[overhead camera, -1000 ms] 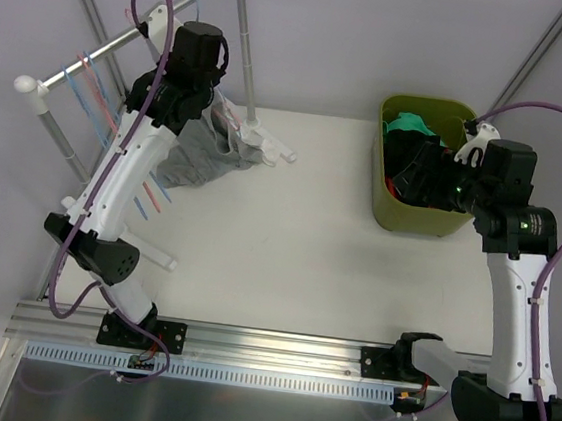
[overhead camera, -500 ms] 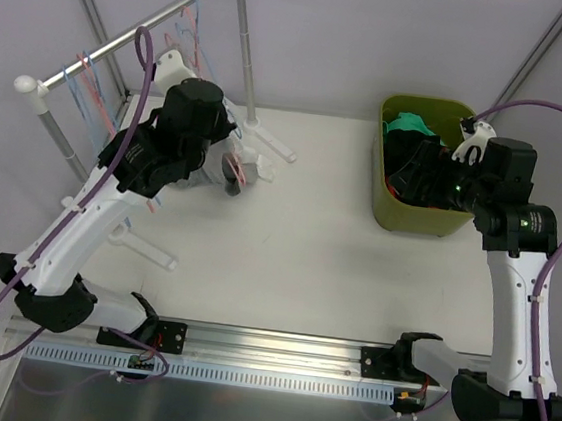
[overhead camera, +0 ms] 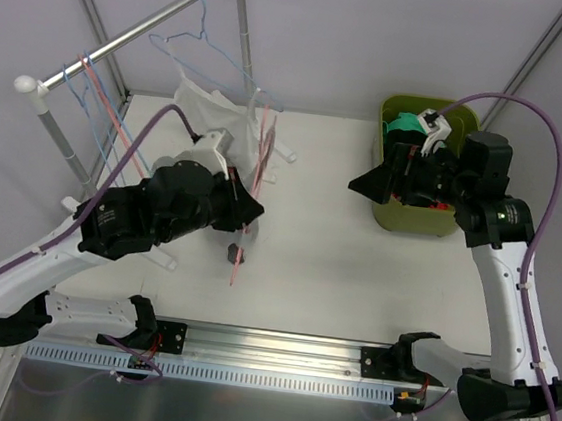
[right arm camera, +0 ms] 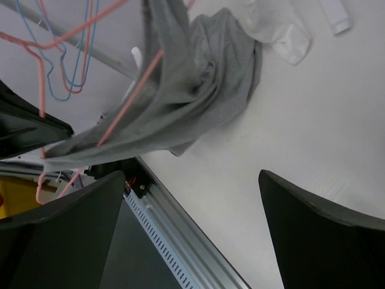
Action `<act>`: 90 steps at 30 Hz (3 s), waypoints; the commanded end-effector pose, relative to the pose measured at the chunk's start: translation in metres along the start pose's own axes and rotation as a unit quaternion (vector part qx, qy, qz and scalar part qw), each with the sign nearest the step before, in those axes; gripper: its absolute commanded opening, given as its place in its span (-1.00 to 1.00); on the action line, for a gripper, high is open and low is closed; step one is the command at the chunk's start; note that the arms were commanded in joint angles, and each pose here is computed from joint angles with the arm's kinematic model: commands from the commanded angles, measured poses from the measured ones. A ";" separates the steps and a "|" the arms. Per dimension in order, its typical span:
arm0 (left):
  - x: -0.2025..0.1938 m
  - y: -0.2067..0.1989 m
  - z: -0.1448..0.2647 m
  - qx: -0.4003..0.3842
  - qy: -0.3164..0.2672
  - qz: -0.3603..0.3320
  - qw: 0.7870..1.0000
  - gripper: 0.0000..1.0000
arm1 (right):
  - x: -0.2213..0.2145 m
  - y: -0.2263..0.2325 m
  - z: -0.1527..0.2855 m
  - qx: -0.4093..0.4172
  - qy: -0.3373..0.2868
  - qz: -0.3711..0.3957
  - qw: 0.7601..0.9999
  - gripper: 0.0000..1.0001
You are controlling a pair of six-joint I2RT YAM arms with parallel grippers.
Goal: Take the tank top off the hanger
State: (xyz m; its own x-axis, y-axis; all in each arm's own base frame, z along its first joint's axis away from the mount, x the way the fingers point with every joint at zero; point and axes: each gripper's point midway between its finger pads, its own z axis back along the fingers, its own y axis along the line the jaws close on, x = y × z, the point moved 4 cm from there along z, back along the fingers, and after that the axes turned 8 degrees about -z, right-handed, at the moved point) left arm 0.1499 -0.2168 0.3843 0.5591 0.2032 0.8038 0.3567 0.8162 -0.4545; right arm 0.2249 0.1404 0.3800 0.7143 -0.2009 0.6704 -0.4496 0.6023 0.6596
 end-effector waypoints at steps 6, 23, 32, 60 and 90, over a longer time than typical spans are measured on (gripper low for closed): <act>-0.057 -0.057 0.022 -0.192 0.113 -0.032 0.974 -1.00 | -0.025 0.008 -0.056 0.020 0.022 -0.005 1.000 0.91; -0.046 -0.084 0.007 -0.212 0.102 0.000 0.972 -1.00 | -0.043 -0.004 -0.089 -0.029 0.025 0.036 0.999 -0.38; -0.041 -0.072 0.011 -0.203 0.088 0.008 0.975 -1.00 | -0.044 -0.018 -0.086 -0.049 0.033 0.040 0.997 -0.02; -0.034 -0.065 -0.001 -0.193 0.089 0.010 0.977 -1.00 | -0.028 0.005 -0.098 0.026 0.039 0.061 0.997 -0.17; -0.019 -0.068 -0.002 -0.197 0.074 0.009 0.977 -1.00 | -0.020 -0.006 -0.116 0.039 0.059 0.084 0.994 -0.16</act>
State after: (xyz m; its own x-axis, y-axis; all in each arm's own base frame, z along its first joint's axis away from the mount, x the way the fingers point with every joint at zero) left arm 0.1159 -0.2753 0.3631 0.7058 0.0581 0.7060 0.5332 0.6125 -0.5835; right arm 0.2771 0.2253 0.3013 0.7345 -0.0158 0.6785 -0.5257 0.6190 0.5835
